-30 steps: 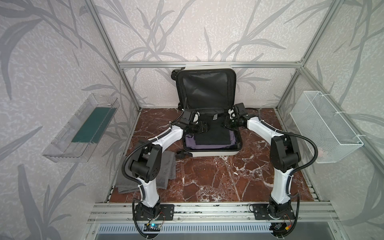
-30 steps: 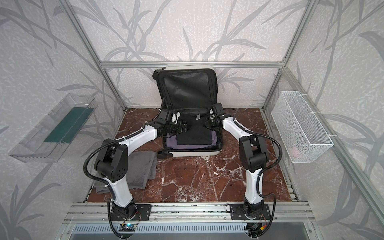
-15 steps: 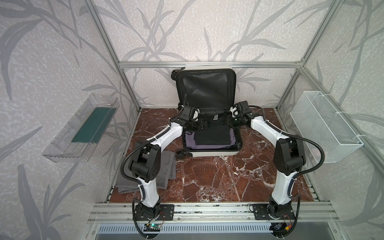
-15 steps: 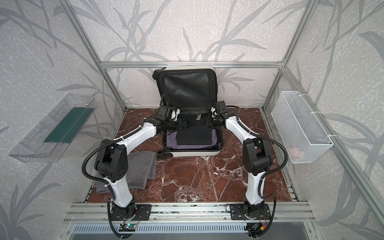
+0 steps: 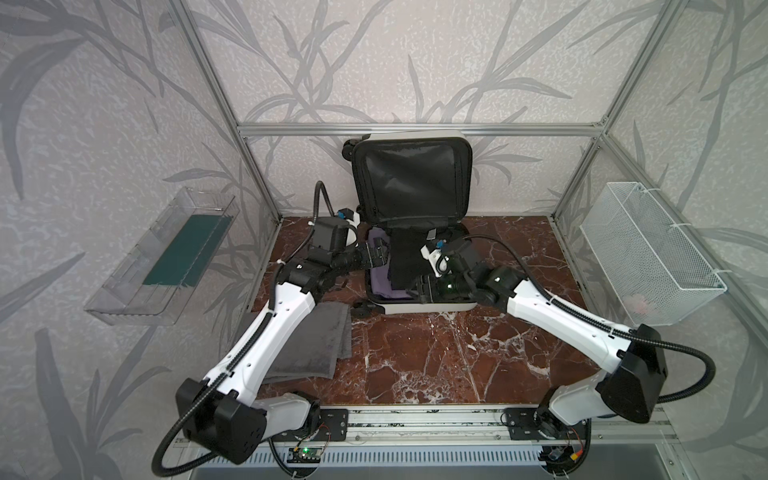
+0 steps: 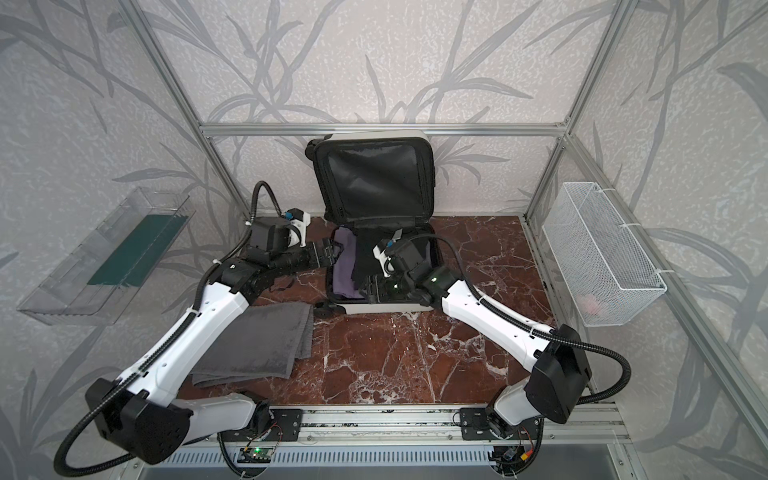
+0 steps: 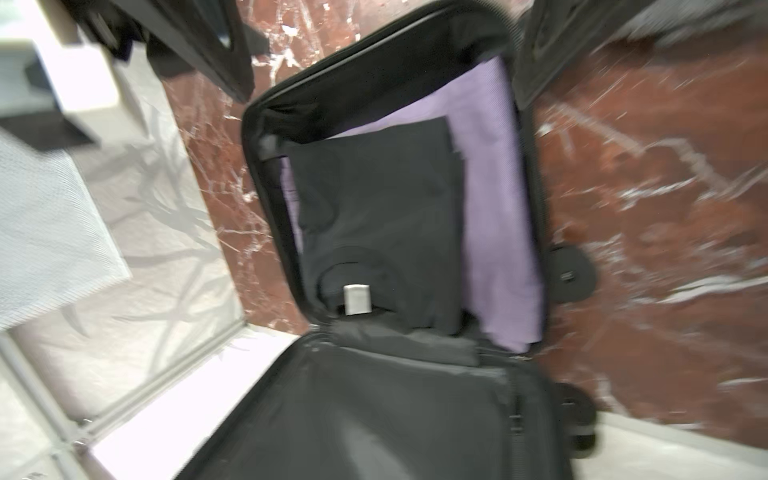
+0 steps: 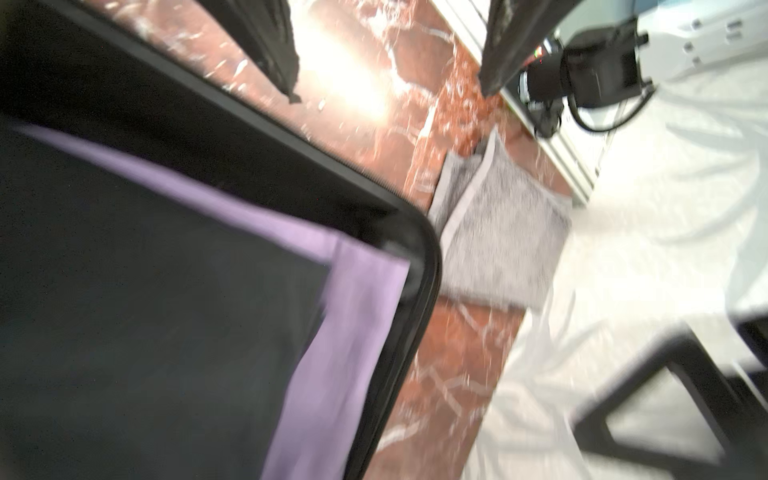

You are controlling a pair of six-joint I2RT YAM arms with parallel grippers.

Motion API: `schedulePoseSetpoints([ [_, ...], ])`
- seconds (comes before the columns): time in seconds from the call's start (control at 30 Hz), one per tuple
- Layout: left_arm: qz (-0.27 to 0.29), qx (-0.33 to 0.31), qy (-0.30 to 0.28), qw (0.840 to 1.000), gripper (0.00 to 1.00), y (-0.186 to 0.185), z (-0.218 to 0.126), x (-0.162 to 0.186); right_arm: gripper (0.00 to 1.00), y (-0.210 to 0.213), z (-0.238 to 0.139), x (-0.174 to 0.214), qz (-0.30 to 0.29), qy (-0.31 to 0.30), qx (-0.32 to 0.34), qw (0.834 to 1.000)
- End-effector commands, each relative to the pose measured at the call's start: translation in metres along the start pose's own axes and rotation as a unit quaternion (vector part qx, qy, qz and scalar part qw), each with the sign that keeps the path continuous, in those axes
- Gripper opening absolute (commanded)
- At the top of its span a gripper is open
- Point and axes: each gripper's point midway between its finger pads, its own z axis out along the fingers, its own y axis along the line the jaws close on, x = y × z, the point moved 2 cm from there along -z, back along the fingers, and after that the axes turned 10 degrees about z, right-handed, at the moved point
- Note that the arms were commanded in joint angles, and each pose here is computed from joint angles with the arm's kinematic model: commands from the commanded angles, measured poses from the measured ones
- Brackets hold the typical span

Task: Pack the luggage
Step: 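Withdraw both grippers from the suitcase toward the robot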

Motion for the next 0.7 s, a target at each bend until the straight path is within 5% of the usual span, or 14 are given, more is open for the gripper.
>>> schedulePoseSetpoints([
  [0.0, -0.027, -0.047, 0.050, 0.997, 0.99, 0.027, -0.003, 0.032, 0.72, -0.004, 0.005, 0.014, 0.011, -0.016, 0.014, 1.000],
  [0.3, -0.082, 0.027, 0.085, 0.993, 0.99, 0.019, 0.013, 0.089, 0.71, -0.052, 0.017, 0.072, 0.044, 0.012, 0.054, 0.998],
  [0.67, -0.066, 0.078, 0.140, 0.985, 0.99, -0.018, 0.044, 0.146, 0.69, -0.112, 0.007, 0.070, 0.083, -0.021, 0.110, 0.990],
])
